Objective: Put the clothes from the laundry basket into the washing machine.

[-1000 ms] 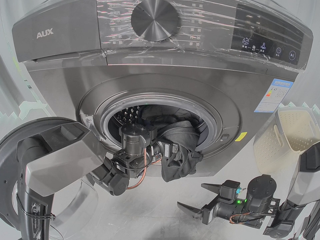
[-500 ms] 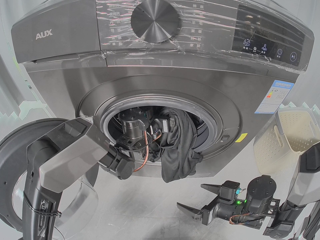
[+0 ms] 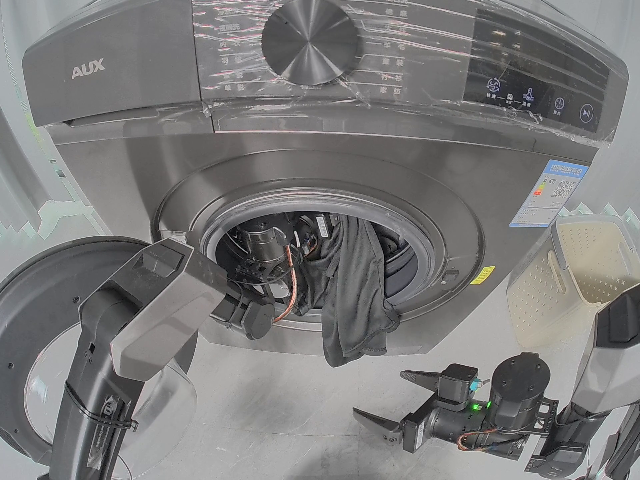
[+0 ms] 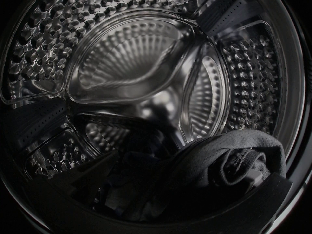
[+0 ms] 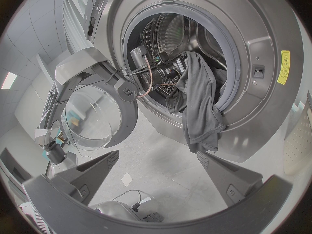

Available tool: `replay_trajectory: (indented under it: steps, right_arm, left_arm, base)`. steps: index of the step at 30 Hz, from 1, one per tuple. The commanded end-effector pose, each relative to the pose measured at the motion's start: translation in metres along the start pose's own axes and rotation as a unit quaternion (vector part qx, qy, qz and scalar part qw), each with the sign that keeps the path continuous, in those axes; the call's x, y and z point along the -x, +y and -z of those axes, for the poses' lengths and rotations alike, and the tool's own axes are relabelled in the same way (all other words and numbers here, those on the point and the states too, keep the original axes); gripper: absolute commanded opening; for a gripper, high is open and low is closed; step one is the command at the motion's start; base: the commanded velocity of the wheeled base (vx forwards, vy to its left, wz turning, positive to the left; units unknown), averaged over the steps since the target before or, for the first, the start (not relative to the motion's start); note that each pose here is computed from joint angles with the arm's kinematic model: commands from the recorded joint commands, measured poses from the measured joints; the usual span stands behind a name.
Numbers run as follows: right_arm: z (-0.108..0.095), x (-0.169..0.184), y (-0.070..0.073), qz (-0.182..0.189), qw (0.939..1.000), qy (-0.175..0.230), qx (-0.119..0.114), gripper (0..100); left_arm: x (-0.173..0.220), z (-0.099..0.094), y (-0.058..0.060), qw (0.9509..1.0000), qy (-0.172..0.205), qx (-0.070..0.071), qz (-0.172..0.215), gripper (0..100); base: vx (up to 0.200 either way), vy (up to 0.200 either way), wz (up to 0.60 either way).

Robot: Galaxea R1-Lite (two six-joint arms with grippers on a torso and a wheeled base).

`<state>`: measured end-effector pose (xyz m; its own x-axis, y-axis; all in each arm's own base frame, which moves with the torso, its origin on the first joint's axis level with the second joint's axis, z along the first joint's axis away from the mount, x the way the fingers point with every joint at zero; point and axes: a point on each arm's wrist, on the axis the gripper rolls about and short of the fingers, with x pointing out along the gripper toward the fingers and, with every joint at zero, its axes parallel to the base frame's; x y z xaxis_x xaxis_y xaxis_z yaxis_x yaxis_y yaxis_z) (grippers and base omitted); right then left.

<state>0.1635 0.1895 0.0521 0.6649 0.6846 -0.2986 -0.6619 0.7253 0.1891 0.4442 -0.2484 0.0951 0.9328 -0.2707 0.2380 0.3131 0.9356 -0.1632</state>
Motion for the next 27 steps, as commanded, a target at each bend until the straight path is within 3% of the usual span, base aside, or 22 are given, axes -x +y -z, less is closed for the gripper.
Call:
replay_trajectory:
  steps: [1, 5, 8, 13, 15, 17, 18, 19, 22, 23, 27]
  right_arm:
    - [0.001, -0.001, 0.000, 0.000, 1.0000, 0.003, 0.001, 100]
    - [0.003, -0.002, 0.000, 0.001, 1.0000, 0.007, 0.001, 100]
    - [0.004, -0.002, -0.001, 0.001, 1.0000, 0.008, 0.001, 100]
    - [0.003, -0.002, 0.000, 0.001, 1.0000, 0.008, 0.001, 100]
    - [0.004, -0.002, 0.000, 0.001, 1.0000, 0.008, 0.000, 100]
    - [0.004, -0.002, 0.000, 0.001, 1.0000, 0.008, 0.001, 100]
    - [0.004, -0.002, 0.000, 0.001, 1.0000, 0.008, 0.001, 100]
    - [0.004, -0.002, 0.000, 0.001, 1.0000, 0.008, 0.000, 100]
    - [0.004, -0.002, 0.000, 0.001, 1.0000, 0.008, 0.001, 100]
    - [0.004, -0.002, 0.000, 0.001, 1.0000, 0.008, 0.000, 100]
    - [0.003, -0.002, 0.000, 0.001, 1.0000, 0.008, 0.001, 100]
  left_arm:
    - [-0.013, 0.002, 0.007, 0.9993, -0.023, 0.018, -0.022, 100]
    - [-0.010, 0.008, 0.009, 0.9995, -0.001, 0.014, -0.027, 100]
    - [0.003, 0.019, 0.008, 0.9990, 0.037, 0.003, -0.027, 100]
    - [0.022, 0.016, 0.009, 0.9960, 0.086, -0.011, -0.020, 100]
    - [0.036, 0.006, 0.011, 0.9928, 0.116, -0.031, 0.000, 100]
    - [0.044, -0.001, 0.014, 0.9904, 0.130, -0.045, 0.013, 100]
    - [0.044, -0.001, 0.014, 0.9904, 0.130, -0.045, 0.013, 100]
    - [0.053, -0.007, 0.014, 0.9873, 0.148, -0.053, 0.026, 100]
    - [0.055, -0.008, 0.014, 0.9864, 0.152, -0.054, 0.031, 100]
    - [0.066, -0.012, 0.011, 0.9830, 0.166, -0.057, 0.054, 100]
    - [0.075, -0.012, 0.006, 0.9794, 0.175, -0.066, 0.077, 100]
  base:
    - [0.000, 0.000, 0.00]
    - [0.000, 0.000, 0.00]
    - [0.000, 0.000, 0.00]
    - [0.000, 0.000, 0.00]
    - [0.000, 0.000, 0.00]
    - [0.000, 0.000, 0.00]
    - [0.000, 0.000, 0.00]
    - [0.000, 0.000, 0.00]
    - [0.000, 0.000, 0.00]
    - [0.000, 0.000, 0.00]
    - [0.000, 0.000, 0.00]
